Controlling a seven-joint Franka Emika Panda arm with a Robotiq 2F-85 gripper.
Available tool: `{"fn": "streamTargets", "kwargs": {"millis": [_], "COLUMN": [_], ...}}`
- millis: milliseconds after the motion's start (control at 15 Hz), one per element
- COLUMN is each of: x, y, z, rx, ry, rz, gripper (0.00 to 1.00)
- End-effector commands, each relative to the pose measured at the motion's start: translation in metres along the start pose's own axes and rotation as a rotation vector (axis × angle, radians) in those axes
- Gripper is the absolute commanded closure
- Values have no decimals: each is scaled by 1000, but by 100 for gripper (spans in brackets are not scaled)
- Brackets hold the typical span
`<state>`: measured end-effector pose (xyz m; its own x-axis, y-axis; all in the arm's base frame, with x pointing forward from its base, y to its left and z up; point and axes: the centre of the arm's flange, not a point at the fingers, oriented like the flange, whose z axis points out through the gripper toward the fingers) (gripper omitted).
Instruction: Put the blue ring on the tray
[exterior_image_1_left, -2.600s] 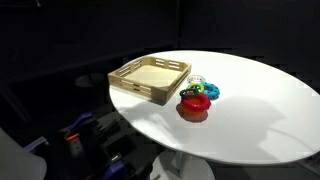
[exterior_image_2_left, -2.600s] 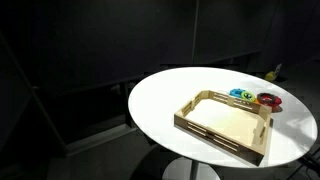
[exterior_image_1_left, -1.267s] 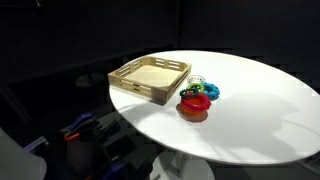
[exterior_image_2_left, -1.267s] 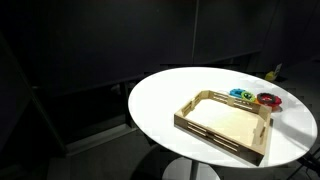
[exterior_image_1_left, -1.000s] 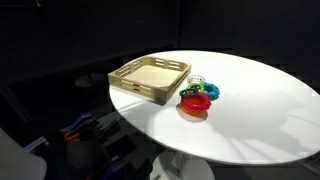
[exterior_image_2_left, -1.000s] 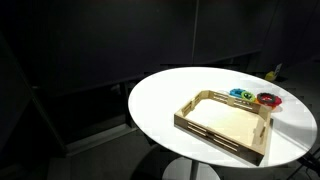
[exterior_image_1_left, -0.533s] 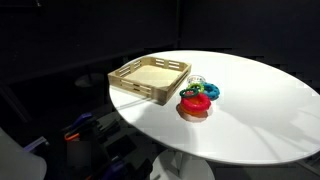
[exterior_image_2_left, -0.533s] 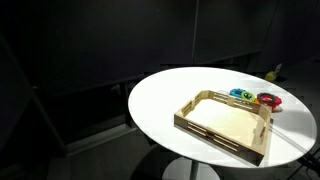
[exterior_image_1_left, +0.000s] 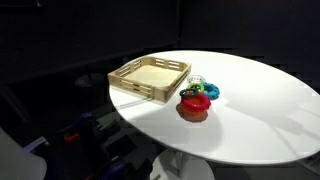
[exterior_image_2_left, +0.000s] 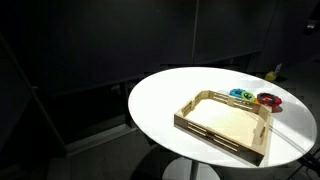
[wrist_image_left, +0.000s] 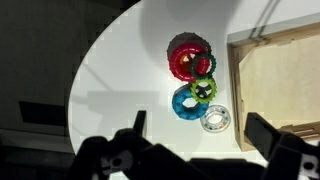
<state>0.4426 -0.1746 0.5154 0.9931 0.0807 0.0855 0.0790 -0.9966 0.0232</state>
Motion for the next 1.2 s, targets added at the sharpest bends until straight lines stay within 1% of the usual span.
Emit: {"fn": "streamTargets", "kwargs": {"millis": [0,467,867,1133], "x": [2,2,27,43], "y": [0,-1,4,8], "z": [4,5,13,35], "rx": [1,1,-19,-13], "ry": [-10,-10,47,58], "rz": [-1,-3,26,44], "gripper": [0,0,0,0]}}
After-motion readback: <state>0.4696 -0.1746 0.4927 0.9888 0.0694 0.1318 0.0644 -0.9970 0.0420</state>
